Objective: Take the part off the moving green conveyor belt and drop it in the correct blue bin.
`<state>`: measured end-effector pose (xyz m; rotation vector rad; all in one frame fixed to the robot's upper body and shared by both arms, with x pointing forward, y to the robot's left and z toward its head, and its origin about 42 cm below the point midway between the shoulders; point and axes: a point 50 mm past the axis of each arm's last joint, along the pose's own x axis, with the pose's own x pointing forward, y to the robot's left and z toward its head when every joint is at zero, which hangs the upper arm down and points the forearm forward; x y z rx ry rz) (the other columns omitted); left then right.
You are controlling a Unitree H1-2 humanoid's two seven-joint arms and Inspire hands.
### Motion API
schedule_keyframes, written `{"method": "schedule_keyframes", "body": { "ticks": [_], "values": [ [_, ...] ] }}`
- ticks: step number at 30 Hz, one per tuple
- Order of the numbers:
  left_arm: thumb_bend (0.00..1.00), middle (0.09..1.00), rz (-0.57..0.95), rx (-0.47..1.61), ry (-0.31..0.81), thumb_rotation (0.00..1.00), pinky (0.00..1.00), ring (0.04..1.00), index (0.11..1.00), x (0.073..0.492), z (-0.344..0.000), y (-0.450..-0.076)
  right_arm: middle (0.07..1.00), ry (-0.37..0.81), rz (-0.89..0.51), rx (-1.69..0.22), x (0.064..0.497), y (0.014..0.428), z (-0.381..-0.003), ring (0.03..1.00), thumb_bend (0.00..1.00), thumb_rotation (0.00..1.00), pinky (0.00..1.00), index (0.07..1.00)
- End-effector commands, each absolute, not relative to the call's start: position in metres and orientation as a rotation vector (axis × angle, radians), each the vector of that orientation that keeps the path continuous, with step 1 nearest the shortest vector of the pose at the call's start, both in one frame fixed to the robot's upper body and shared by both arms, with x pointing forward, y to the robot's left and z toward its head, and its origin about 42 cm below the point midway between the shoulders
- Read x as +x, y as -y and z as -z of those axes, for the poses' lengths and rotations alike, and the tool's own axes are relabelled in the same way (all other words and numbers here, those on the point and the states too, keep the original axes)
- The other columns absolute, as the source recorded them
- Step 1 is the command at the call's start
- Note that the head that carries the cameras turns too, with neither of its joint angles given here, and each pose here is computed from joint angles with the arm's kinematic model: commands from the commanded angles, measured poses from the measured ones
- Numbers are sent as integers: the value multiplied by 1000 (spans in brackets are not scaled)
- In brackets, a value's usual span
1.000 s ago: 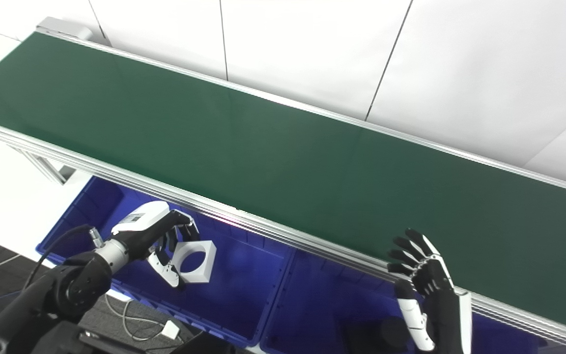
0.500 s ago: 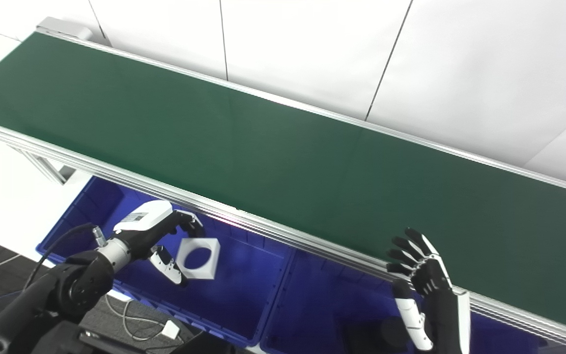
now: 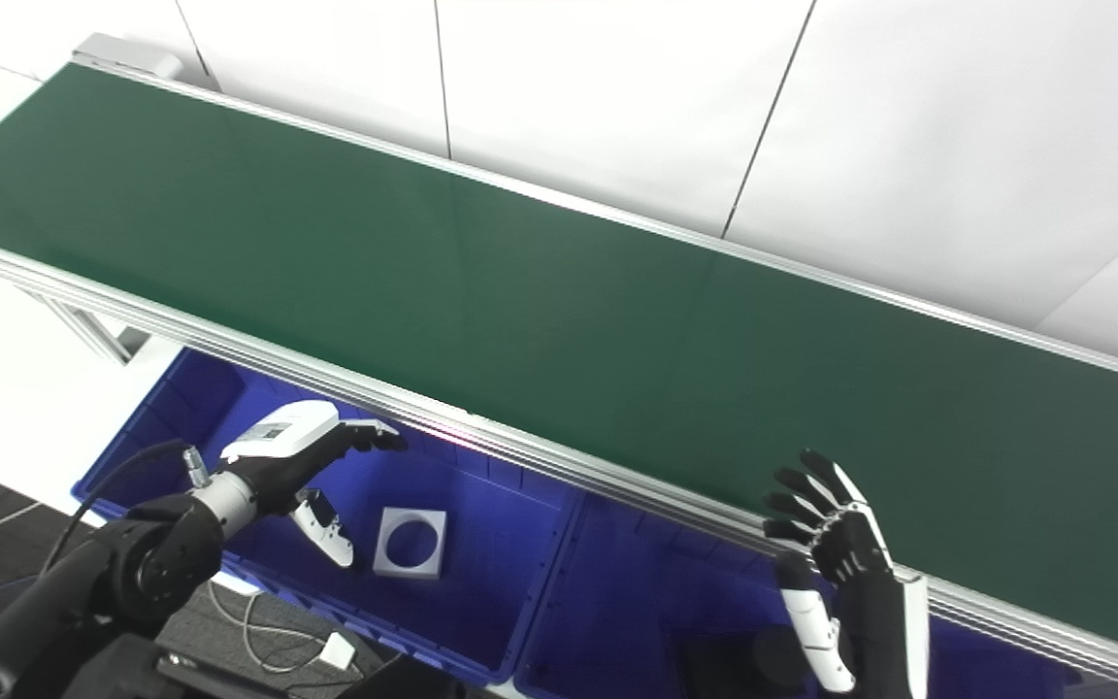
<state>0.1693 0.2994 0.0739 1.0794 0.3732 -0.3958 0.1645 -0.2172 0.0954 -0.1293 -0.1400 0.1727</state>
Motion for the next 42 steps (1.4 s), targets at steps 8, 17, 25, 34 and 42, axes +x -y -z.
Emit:
{"method": "schedule_keyframes", "body": {
  "ticks": [8, 17, 25, 34, 42],
  "values": [
    [865, 782, 380, 1046, -283, 0, 685, 773, 763, 173, -122, -304, 773, 200, -175, -117, 165, 213, -105, 702, 639, 755, 606, 841],
    [913, 709, 441, 889, -165, 231, 543, 645, 737, 169, -180, -306, 771, 197, -177, -119, 164, 210, -100, 702, 649, 759, 605, 839],
    [921, 729, 479, 742, -45, 432, 562, 657, 743, 167, -204, -300, 769, 191, -174, -108, 162, 206, -96, 705, 643, 737, 609, 835],
    [883, 774, 448, 408, 89, 587, 673, 740, 772, 176, -182, -267, 766, 187, -174, -108, 162, 200, -88, 699, 616, 697, 609, 833],
    [899, 809, 480, 181, 100, 616, 750, 784, 834, 194, -143, -232, 768, 197, -180, -101, 161, 193, -79, 701, 588, 673, 603, 834]
  ]
}}
